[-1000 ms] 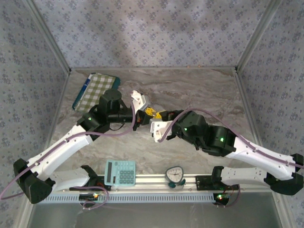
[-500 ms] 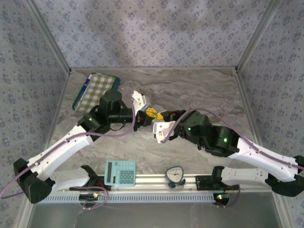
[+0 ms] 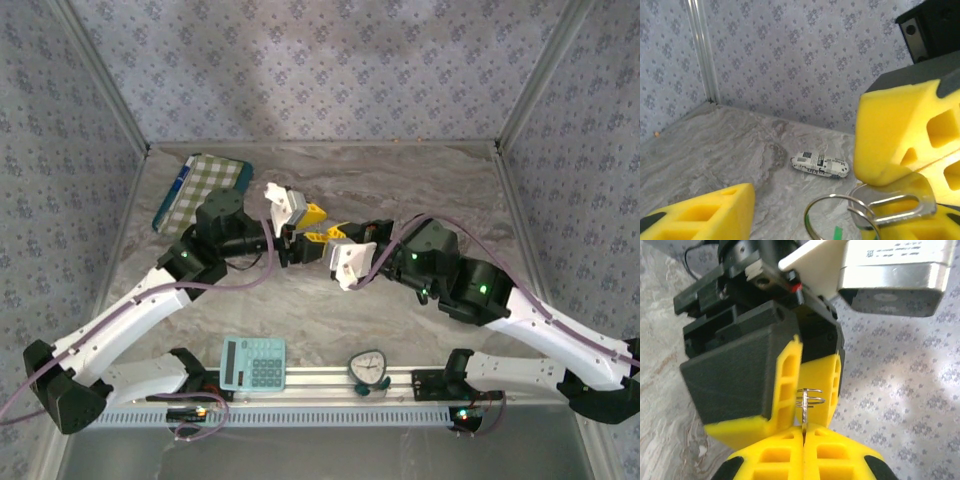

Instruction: Remove the keys from the keyring

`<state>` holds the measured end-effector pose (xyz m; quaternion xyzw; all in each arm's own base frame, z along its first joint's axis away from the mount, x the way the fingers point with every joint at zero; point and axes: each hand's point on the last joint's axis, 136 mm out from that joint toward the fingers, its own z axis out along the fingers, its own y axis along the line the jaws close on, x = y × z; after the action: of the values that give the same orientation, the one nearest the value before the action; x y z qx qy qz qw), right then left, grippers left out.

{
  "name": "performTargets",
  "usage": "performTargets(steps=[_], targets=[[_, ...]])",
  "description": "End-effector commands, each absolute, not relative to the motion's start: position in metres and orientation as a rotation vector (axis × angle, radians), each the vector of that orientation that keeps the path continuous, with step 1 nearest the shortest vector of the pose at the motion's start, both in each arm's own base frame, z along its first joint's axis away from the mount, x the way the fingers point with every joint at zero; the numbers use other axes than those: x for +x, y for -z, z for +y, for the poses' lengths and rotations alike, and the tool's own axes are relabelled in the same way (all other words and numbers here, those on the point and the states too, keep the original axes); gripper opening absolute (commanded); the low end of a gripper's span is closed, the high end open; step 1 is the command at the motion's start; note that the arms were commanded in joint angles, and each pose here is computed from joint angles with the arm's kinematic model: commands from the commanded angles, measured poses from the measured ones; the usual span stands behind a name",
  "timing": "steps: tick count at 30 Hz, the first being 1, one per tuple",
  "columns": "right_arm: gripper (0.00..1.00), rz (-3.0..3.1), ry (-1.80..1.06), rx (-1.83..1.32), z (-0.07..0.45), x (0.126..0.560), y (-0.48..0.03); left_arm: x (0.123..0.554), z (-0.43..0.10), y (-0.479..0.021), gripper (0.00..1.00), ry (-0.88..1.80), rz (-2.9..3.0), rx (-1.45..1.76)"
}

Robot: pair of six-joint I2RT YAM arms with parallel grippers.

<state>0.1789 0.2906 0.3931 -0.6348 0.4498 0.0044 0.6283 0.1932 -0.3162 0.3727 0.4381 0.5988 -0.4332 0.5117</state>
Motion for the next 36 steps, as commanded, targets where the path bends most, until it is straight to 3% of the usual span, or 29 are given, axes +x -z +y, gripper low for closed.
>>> performTargets(steps=[1, 7, 36], targets=[[0.00, 0.983, -0.101, -1.432, 0.304, 0.174, -0.407, 0.176, -0.317, -0.392, 0.60, 1.071, 1.312, 1.078], [0.00, 0.999, -0.101, -1.398, 0.302, 0.181, -0.412, 0.168, -0.313, -0.390, 0.69, 1.065, 1.269, 1.096], [0.00, 1.054, -0.180, -1.257, 0.269, 0.196, -0.413, 0.188, -0.283, -0.377, 0.75, 0.938, 1.382, 0.953]])
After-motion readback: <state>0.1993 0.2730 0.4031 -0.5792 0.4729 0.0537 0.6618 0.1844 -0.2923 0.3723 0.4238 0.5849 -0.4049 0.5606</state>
